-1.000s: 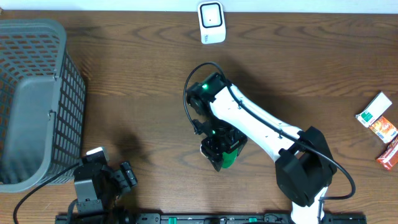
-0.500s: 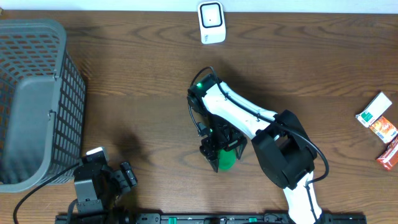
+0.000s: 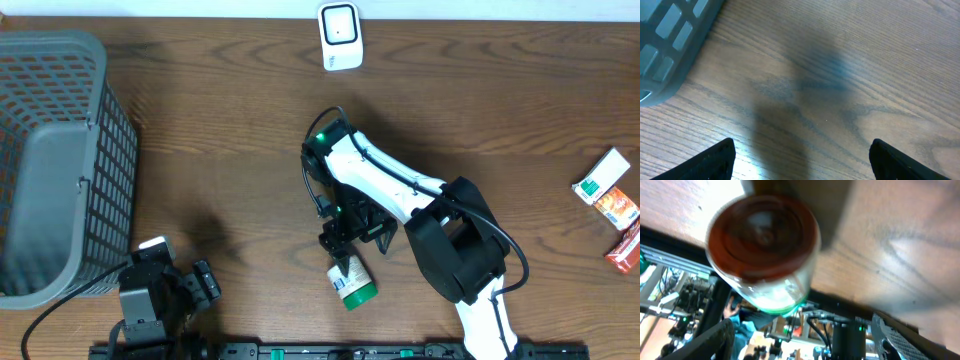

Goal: Scan the item barcode

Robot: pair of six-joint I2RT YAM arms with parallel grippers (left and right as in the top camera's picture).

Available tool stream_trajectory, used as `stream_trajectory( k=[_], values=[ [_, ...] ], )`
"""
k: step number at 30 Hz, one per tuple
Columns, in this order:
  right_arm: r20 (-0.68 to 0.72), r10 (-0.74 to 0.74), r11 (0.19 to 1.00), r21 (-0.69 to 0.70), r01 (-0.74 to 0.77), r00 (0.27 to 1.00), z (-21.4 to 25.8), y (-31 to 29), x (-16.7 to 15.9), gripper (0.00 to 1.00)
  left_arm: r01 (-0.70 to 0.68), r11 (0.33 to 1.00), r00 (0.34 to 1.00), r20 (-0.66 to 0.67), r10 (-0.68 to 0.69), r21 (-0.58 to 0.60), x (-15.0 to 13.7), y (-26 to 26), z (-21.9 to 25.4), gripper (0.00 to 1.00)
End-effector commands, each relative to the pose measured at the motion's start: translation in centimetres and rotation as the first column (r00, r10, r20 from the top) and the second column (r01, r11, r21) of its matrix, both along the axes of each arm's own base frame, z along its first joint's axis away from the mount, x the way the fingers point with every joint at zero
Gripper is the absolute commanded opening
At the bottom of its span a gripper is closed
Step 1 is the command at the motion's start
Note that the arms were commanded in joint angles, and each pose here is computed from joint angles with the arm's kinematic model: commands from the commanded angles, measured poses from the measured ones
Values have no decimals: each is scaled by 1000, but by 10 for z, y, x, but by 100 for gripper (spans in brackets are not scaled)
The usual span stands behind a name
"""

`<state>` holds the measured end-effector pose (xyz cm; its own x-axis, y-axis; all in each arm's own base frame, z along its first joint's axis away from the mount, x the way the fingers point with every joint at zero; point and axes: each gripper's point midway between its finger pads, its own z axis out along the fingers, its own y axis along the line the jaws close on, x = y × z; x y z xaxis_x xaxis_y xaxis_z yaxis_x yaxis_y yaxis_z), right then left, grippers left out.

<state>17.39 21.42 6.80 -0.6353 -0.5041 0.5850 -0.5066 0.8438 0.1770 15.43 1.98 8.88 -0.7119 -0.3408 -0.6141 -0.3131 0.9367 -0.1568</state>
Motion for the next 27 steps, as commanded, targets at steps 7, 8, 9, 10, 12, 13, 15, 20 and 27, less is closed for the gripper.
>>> stream_trajectory(
  k=[7, 8, 9, 10, 12, 13, 15, 20, 27],
  values=[
    [206, -119, 991, 82, 104, 971, 22, 25, 37, 99, 9, 1000, 1000, 6, -9, -2, 0, -1, 2, 86],
    [251, -127, 987, 128, 97, 960, 31, 31, 44, 99, 9, 1000, 1000, 6, -9, -2, 0, -1, 2, 86],
    [296, -138, 982, 166, 91, 945, 39, 35, 51, 99, 9, 1000, 1000, 6, -9, -2, 0, -1, 2, 86],
    [347, -156, 977, 192, 92, 925, 47, 37, 58, 99, 9, 1000, 1000, 6, -9, -2, 0, -1, 2, 86],
    [452, -187, 973, 208, 101, 872, 61, 34, 73, 99, 9, 1000, 1000, 6, -9, -2, 0, -1, 2, 86],
    [505, -199, 973, 203, 108, 840, 68, 30, 80, 99, 9, 1000, 1000, 6, -9, -2, 0, -1, 2, 86],
    [587, -213, 974, 195, 119, 781, 81, 21, 89, 99, 9, 1000, 1000, 6, -9, -2, 0, -1, 2, 86],
    [683, -290, 955, 250, 158, 670, 98, 10, 83, 99, 9, 1000, 1000, 6, -9, -2, 0, -1, 2, 86],
    [663, -471, 881, 390, 269, 581, 88, -15, 42, 99, 9, 1000, 1000, 6, -9, -2, 0, -1, 2, 86]
  ],
)
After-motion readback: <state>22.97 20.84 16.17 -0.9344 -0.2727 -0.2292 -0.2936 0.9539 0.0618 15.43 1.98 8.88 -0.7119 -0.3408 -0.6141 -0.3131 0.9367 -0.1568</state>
